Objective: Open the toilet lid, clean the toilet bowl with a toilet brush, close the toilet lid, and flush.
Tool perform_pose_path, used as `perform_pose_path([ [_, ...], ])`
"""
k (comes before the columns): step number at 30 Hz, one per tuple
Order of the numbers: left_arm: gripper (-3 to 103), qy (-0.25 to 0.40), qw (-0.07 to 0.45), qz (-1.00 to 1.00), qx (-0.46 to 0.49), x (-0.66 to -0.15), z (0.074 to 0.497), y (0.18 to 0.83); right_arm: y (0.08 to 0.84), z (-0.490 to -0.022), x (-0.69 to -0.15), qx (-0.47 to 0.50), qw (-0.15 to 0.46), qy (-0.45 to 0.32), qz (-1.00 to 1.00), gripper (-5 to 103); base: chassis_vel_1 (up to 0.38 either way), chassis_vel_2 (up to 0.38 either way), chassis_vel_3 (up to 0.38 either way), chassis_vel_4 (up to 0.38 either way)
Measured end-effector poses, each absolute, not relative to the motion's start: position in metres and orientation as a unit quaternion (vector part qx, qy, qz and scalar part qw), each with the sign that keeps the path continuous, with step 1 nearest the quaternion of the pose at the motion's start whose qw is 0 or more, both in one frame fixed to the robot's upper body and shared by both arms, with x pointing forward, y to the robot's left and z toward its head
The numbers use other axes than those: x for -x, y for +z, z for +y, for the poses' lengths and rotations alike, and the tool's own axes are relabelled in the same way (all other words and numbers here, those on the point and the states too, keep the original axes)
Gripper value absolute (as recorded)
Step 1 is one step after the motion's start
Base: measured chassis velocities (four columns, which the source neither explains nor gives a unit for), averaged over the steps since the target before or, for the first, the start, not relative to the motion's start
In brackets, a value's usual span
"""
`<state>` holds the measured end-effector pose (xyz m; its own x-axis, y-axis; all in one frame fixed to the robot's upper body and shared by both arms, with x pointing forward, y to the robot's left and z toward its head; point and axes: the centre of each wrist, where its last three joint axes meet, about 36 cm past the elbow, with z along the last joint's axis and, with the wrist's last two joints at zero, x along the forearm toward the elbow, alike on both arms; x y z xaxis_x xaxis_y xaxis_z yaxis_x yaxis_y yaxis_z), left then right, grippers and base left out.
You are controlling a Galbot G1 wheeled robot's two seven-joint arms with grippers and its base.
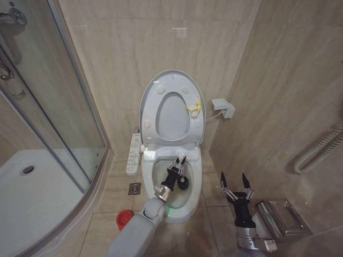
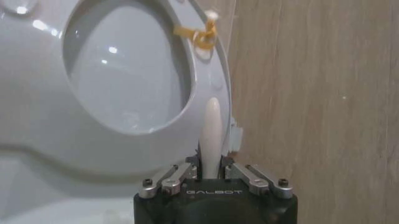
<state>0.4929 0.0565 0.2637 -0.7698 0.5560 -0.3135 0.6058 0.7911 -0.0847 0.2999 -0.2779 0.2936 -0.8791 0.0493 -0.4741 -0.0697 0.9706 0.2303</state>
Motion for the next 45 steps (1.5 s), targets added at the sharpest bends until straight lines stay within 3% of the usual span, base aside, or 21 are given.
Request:
perform_pose_path([
  [6,19,-0.060,0.109,0.944,-0.306,-0.496,0.063,0.234,0.292,-0.276,-0.302,0.005,0.248,0.123,0.961,100,0.000,0.000,0.000,0.000],
  [14,19,-0.092,0.134,0.928,-0.335,-0.510,0.039,0.281,0.293,-0.278,-0.303,0.000,0.252,0.124,0.960,100,0.000,0.000,0.000,0.000],
  [21,19,-0.031,0.083,0.942,-0.323,-0.511,0.081,0.232,0.289,-0.277,-0.308,0.001,0.252,0.125,0.960,100,0.000,0.000,0.000,0.000],
  [29,19,-0.051,0.071,0.927,-0.365,-0.512,0.048,0.294,0.284,-0.280,-0.310,-0.005,0.245,0.122,0.962,100,0.000,0.000,0.000,0.000],
  [38,19,0.004,0.000,0.932,-0.363,-0.533,0.077,0.284,0.278,-0.275,-0.308,-0.002,0.240,0.123,0.963,100,0.000,0.000,0.000,0.000],
  [45,19,-0.028,0.012,0.927,-0.374,-0.544,0.058,0.317,0.275,-0.271,-0.306,-0.010,0.240,0.127,0.962,100,0.000,0.000,0.000,0.000],
])
